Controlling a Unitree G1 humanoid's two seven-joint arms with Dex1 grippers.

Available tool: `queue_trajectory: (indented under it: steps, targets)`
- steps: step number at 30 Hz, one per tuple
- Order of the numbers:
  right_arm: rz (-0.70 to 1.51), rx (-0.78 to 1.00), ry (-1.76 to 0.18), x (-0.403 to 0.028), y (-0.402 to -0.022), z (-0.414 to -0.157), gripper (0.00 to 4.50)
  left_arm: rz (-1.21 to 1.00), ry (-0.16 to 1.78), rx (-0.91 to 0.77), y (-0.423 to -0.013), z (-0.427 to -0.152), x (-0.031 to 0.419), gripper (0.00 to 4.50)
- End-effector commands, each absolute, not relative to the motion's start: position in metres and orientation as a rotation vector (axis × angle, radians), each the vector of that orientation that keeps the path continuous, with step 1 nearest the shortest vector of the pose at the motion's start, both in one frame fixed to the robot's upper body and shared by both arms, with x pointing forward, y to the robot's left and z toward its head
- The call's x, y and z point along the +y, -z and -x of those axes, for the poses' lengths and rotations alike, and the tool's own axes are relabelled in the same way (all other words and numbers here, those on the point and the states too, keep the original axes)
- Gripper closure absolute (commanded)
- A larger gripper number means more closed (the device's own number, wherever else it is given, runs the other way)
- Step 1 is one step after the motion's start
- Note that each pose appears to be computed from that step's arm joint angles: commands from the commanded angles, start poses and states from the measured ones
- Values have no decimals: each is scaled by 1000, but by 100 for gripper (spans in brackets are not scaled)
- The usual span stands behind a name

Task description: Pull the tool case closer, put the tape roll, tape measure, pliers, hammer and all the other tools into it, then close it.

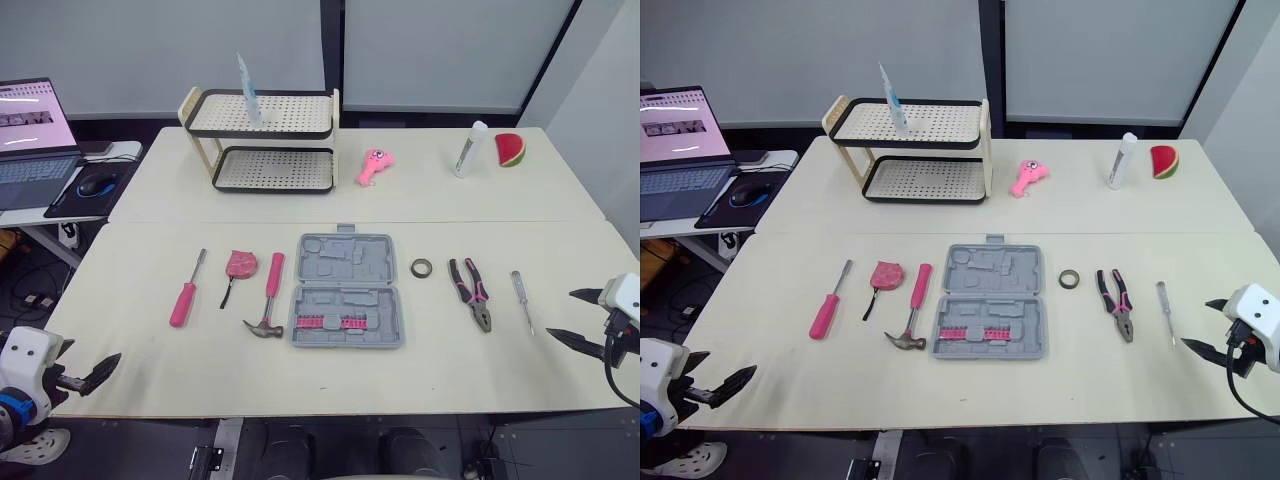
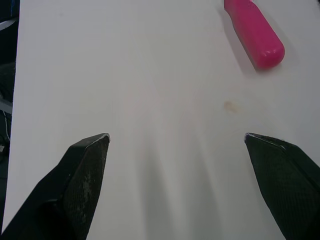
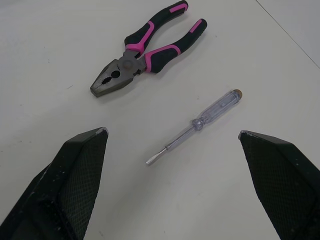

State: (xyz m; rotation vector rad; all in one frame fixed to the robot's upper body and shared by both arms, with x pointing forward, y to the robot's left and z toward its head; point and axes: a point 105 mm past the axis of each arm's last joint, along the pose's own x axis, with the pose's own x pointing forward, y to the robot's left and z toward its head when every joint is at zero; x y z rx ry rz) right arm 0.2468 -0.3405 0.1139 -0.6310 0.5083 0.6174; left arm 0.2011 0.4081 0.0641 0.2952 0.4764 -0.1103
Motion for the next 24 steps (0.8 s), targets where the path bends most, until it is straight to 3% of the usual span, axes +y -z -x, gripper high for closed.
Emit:
queue_trajectory:
  steps: [1,16,19,24]
  targets:
    - [663,481,-599,-342,-121,-249,4,-319,102,445,-77,-201,413,0]
    - [659,422,-596,-333,-127,-259,4,-317,216,406,-85,-215,389,0]
    - [645,392,-652,-313,-133,-264,57,-326,355,351,-96,-231,355,55]
    - [648,364,-749,-272,-134,-272,217,-359,555,302,-107,-256,297,217]
